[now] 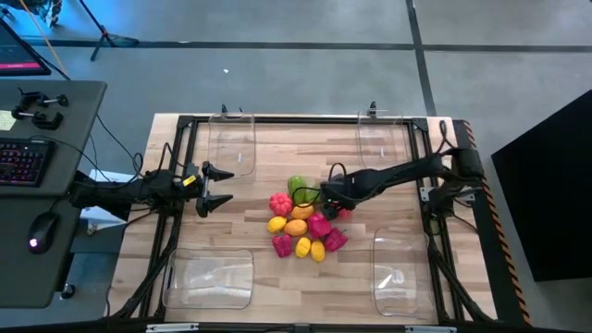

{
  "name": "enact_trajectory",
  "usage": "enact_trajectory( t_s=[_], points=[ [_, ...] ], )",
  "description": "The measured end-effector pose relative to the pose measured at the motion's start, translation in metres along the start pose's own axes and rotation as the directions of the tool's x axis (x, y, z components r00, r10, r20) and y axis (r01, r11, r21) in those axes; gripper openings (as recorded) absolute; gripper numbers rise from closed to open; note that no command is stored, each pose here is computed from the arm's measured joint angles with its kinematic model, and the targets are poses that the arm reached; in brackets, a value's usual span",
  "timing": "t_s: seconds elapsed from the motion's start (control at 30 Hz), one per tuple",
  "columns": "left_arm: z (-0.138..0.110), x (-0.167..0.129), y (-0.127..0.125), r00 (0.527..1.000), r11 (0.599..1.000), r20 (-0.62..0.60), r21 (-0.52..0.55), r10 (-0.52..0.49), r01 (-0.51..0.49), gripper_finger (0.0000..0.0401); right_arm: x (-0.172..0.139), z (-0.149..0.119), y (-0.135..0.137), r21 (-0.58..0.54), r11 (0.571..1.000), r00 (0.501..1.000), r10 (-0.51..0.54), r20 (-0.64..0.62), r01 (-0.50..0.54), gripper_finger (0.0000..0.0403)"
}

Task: Sort produce into baskets
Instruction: Put the orange pumpkin into the top right transparent bin

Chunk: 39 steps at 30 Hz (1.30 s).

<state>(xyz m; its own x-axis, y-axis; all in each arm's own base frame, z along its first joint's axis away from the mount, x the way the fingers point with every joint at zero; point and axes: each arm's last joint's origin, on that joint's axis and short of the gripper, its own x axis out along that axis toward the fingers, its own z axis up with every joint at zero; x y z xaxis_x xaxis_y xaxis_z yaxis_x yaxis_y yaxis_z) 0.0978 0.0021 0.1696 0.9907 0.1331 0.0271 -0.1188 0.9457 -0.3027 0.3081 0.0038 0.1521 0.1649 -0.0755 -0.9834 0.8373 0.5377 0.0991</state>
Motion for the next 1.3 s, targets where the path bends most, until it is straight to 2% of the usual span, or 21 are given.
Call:
enact_trajectory(
  t_s=[0.1,0.2,0.33,0.4,0.5,0.57,0.63,0.7,0.77,0.87,0.97,1.13,1.3],
  points=[
    [0.000,0.000,0.000,1.000,1.000,0.000,0.000,0.000,0.000,0.0395,0.010,-0.001,-0.001,-0.003,1.000,0.999,-0.030,-0.020,0.030,0.0387],
    [0.000,0.000,0.000,1.000,1.000,0.000,0.000,0.000,0.000,0.0395,0.010,-0.001,0.001,-0.003,1.000,1.000,-0.012,-0.022,0.012,0.0378],
    [0.000,0.000,0.000,1.000,1.000,-0.001,0.000,0.000,0.000,0.0395,-0.004,-0.001,-0.001,-0.007,0.999,0.999,0.034,-0.035,-0.034,0.0334],
    [0.000,0.000,0.000,1.000,1.000,0.000,0.000,0.000,0.000,0.0395,-0.020,-0.001,-0.002,-0.026,0.996,0.997,0.081,-0.021,-0.081,0.0317],
    [0.000,0.000,0.000,1.000,1.000,-0.001,0.000,0.000,0.000,0.0395,-0.052,0.000,-0.008,-0.038,0.983,0.983,0.179,0.032,-0.178,0.0317],
    [0.000,0.000,0.000,1.000,1.000,0.000,0.000,0.000,0.000,0.0395,-0.081,0.004,-0.018,-0.033,0.971,0.963,0.239,0.121,-0.237,0.0317],
    [0.000,0.000,0.000,1.000,1.000,0.000,0.000,0.000,0.000,0.0395,-0.110,0.009,-0.032,-0.006,0.970,0.933,0.237,0.269,-0.245,0.0317],
    [0.000,0.000,0.000,1.000,1.000,0.000,0.000,0.001,-0.001,0.0395,-0.132,0.011,-0.053,0.050,0.978,0.898,0.163,0.408,-0.200,0.0317],
    [0.000,0.000,0.000,1.000,1.000,0.000,0.000,0.000,0.000,0.0395,-0.144,0.015,-0.075,0.096,0.990,0.873,0.047,0.485,-0.107,0.0317],
    [0.000,0.000,0.000,1.000,1.000,0.000,0.000,0.000,0.000,0.0395,-0.146,0.024,-0.105,0.150,0.987,0.876,-0.125,0.467,0.060,0.0325],
    [0.000,0.000,0.000,1.000,1.000,0.000,0.000,0.000,0.000,0.0395,-0.132,0.038,-0.130,0.199,0.966,0.878,-0.235,0.418,0.164,0.0333],
    [0.000,0.000,0.000,1.000,1.000,0.000,0.000,0.000,0.000,0.0395,-0.113,0.056,-0.157,0.270,0.947,0.864,-0.281,0.417,0.177,0.0336],
    [0.000,0.000,0.000,1.000,1.000,-0.001,0.000,0.000,0.000,0.0395,-0.106,0.059,-0.175,0.359,0.908,0.844,-0.359,0.398,0.217,0.0338]
  ],
)
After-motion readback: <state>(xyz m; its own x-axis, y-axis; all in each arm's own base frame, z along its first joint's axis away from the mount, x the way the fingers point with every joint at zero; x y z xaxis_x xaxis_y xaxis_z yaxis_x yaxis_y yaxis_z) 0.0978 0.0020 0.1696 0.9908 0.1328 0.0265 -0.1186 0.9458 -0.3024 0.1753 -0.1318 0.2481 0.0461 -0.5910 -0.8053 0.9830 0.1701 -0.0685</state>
